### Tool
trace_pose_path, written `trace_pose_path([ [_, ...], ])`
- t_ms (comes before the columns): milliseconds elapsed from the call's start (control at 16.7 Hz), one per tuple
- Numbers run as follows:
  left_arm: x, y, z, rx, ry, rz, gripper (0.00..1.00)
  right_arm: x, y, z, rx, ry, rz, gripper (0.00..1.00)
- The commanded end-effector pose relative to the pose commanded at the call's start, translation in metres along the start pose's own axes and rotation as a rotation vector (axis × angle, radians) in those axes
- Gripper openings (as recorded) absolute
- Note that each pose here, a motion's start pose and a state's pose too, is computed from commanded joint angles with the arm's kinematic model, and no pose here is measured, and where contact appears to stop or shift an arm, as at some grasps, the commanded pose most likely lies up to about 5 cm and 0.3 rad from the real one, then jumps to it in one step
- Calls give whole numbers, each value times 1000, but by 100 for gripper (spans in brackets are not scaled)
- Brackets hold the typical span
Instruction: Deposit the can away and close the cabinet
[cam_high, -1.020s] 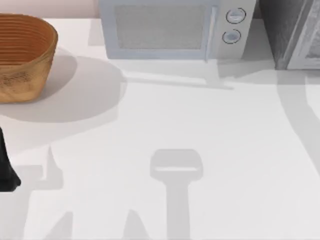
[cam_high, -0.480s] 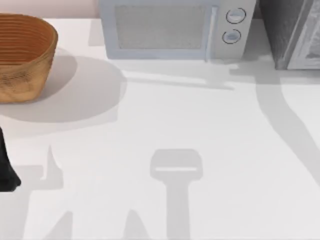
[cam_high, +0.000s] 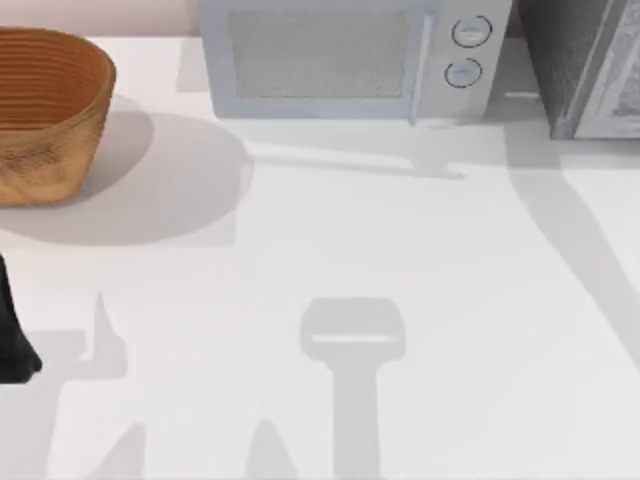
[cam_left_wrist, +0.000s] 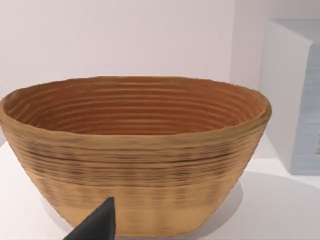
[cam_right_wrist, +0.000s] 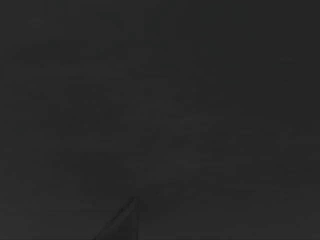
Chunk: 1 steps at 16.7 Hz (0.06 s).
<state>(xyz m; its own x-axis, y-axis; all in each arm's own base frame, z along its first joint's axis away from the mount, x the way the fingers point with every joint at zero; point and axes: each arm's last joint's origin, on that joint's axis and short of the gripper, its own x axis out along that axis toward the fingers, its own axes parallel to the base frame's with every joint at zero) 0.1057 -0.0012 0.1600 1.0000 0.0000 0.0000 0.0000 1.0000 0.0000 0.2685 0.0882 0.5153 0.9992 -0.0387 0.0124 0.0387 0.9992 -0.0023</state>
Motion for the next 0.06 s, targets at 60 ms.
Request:
trace_pose_path([
  [60, 0, 0, 0, 0, 0, 0, 100, 1, -1, 0, 1, -3, 0, 100],
])
